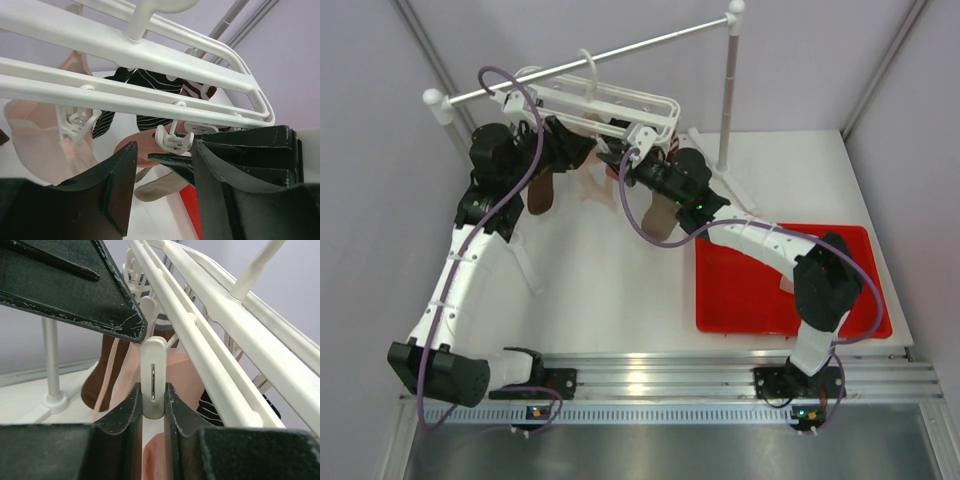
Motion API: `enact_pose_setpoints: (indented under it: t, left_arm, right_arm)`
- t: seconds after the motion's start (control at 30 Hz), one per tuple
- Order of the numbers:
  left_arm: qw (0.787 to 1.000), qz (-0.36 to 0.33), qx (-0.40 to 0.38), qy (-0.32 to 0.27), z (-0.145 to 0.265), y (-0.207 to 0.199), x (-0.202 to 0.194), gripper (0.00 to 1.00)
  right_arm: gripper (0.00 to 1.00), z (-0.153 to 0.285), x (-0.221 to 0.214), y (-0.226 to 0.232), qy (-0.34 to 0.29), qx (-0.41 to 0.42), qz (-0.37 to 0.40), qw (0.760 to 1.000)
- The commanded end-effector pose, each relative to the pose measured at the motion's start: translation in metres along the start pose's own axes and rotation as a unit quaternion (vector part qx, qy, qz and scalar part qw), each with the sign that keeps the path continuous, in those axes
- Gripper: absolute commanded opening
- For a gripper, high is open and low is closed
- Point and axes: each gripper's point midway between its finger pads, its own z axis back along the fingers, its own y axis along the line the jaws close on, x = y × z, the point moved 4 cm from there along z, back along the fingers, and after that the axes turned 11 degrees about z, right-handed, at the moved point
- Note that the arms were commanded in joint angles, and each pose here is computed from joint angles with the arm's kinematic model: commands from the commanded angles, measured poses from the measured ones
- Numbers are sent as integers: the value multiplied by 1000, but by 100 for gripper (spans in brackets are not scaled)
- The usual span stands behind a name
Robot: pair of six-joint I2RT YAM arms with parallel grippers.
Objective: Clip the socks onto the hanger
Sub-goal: Open the clamp at the hanger.
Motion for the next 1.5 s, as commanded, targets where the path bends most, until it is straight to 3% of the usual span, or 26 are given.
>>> enact_pose_setpoints:
  t: [0.0,0.4,0.87,0.97,1.13,1.23,1.3,1.37,1.47]
  left_arm:
    - [999,20,-44,-17,4,-21,17,53]
    - [997,49,-62,-3,-6,-20,11,59]
    - [998,35,-58,-3,-13,-14,10,51]
    - [998,32,-59,-3,-14,-13,11,45]
    - [998,29,-64,-2,-14,-14,10,19]
    - [998,28,-65,0,-15,-14,9,6]
    - [998,27,-64,-1,-15,-14,10,1]
    - [998,29,-61,-1,-16,-13,10,0]
    - [998,30,-60,-2,-16,-12,10,0]
  right_arm:
    - [0,0,32,-9,-44,6,-36,998]
    - [0,1,35,-8,-50,20,-43,998]
    - [0,-2,37,-7,-55,27,-43,997]
    - [0,-2,34,-6,-52,28,-45,997]
    - [0,-2,34,-5,-50,30,-46,997]
    - [16,-1,35,-6,-47,30,-47,997]
    - [37,1,37,-6,-46,31,-47,997]
    - [53,5,34,-4,-35,34,-48,998]
    - [65,16,35,1,-21,49,-46,997]
